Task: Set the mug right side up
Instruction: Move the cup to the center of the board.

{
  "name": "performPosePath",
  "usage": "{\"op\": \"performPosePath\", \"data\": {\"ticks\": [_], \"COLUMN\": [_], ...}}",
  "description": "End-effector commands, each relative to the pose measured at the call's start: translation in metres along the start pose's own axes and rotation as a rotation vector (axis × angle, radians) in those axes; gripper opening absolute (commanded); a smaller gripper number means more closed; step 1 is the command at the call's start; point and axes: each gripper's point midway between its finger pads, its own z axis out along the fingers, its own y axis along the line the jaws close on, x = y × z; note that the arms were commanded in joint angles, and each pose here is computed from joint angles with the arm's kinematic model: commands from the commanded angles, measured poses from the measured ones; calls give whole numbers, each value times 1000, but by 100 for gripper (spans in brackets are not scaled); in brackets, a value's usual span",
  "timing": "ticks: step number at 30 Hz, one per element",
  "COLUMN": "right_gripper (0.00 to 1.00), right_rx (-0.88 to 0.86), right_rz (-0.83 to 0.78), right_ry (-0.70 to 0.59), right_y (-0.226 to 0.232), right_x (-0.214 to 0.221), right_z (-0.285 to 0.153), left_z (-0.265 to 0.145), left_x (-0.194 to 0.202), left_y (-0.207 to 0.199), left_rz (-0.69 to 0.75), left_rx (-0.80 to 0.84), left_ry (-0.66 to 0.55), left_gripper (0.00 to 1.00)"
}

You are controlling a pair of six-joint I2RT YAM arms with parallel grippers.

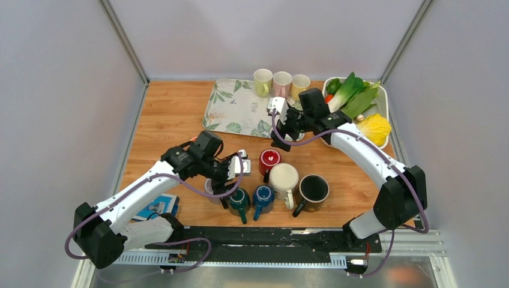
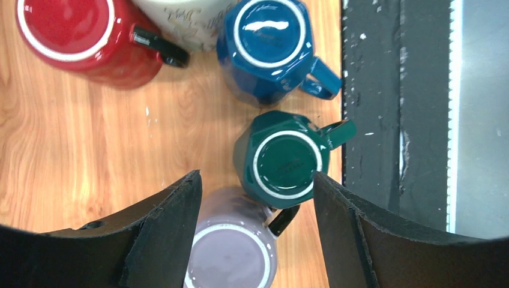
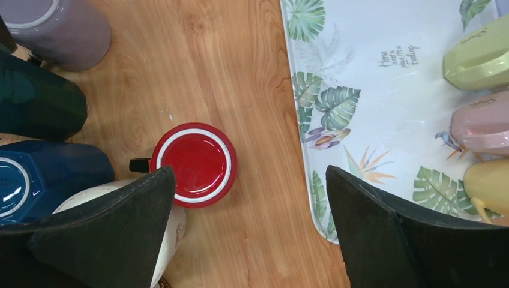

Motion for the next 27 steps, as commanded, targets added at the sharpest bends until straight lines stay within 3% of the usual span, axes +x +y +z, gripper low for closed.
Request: {"op": "performPosePath", "data": {"ticks": [1,8,14,21,27], "right_gripper": [100,100,100,100,100], "right_rx": [77,166,217,239,265], "right_rz": [-21,-29,10,34,85], "right_ry": [-77,-46,10,-20,-20], "right_y": [-7,-9,-10,-10,-17], "right_x": [-27,-19,5,11,22], "right_z": [-20,-42,-41,-37,-35], "left_z": [-2,5,11,5,27], "left_x": [-7,21,21,11,22], "left_y": [24,32,23,24,25], "left_rz": [-45,18,-13,-33,-41], "left_rx": [-169,-230,-170,-161,-118], "left_ry": [-1,53,46,51,92], "left_gripper": [75,73,71,70,70]}}
